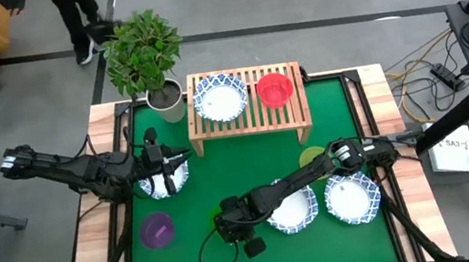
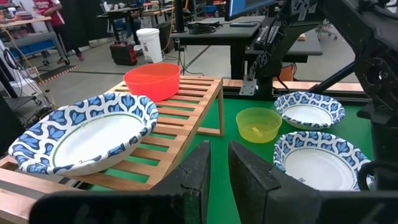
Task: Place and stack bowls onto a shelf
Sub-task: Stack the green bowl on top of the orange bowl
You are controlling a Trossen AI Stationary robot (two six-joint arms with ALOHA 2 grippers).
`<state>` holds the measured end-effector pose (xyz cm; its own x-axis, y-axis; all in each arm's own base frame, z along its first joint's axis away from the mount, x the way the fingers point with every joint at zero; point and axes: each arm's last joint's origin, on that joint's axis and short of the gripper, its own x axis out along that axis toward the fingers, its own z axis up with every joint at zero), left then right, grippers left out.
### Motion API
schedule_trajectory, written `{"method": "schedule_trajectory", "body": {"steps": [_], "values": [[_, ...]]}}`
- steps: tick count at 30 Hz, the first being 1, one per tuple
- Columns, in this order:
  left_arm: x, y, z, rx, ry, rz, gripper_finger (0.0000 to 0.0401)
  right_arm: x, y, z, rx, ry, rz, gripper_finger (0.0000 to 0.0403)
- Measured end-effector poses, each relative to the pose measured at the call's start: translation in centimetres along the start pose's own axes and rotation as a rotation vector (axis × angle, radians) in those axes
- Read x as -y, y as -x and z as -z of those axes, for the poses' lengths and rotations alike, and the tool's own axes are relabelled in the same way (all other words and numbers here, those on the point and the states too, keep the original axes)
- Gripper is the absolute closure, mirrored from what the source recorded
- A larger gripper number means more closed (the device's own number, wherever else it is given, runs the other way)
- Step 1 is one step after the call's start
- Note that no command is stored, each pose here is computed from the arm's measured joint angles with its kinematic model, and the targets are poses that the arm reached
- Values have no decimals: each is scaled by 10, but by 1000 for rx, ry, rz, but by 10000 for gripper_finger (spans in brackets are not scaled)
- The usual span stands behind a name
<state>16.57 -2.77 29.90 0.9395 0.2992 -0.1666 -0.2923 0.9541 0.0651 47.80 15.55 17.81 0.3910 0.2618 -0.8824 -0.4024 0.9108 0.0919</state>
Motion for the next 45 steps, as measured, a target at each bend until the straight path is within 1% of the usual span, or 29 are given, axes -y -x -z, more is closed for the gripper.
{"method": "schedule_trajectory", "body": {"steps": [5,9,15,19,22,26,30,32,35,37,39,41,43,45], "values": [[0,0,0,0,0,0,362,0,1,-1,3,17,3,391],[0,0,0,0,0,0,362,-1,9,-5,20,28,3,392],[0,0,0,1,0,0,362,-5,42,-14,38,41,4,393],[0,0,0,2,1,0,362,-9,76,-18,65,40,7,393],[0,0,0,2,1,0,362,-13,106,-21,111,28,21,393],[0,0,0,2,4,0,362,-23,154,-20,168,20,83,393],[0,0,0,1,9,0,362,-30,207,-10,214,-16,160,392],[0,0,0,1,9,0,362,-32,235,-3,240,-42,238,392],[0,0,0,1,8,0,362,-26,268,14,220,-80,417,392],[0,0,0,1,9,0,362,-18,282,22,214,-118,478,392],[0,0,0,0,8,0,362,-13,288,25,231,-139,488,392],[0,0,0,0,7,0,362,-12,286,25,238,-111,464,392],[0,0,0,0,4,0,362,-15,274,22,239,-58,418,392],[0,0,0,0,4,0,362,-18,254,18,244,0,371,392]]}}
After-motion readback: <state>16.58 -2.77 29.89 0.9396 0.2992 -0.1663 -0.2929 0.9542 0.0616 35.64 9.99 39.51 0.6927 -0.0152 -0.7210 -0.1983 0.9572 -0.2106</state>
